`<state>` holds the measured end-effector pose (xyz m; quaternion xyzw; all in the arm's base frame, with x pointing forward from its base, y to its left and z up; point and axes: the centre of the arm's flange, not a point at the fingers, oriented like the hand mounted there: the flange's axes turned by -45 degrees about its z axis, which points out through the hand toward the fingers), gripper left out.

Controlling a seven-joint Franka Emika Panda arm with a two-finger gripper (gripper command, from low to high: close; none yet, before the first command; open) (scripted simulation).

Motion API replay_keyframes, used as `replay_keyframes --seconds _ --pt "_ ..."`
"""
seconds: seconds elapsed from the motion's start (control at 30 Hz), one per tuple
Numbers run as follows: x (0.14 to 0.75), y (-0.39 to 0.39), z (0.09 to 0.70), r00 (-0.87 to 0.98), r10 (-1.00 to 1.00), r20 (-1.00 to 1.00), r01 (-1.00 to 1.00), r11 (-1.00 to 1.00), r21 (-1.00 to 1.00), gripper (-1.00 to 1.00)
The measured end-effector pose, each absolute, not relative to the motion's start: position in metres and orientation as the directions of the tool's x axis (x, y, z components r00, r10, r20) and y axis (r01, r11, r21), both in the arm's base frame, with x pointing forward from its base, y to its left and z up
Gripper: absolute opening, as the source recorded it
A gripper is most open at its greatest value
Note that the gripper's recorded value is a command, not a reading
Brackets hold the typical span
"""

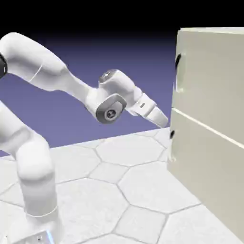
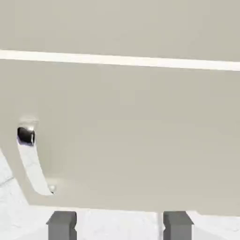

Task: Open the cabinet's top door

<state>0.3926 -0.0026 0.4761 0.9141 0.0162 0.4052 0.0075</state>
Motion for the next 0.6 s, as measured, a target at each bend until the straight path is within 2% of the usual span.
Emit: replay_keyframes --seconds 0.6 --pt "0.393 -0.022 0.571 0.464 -0.028 0.886 -0.050 -0.999 -0.006 0.00"
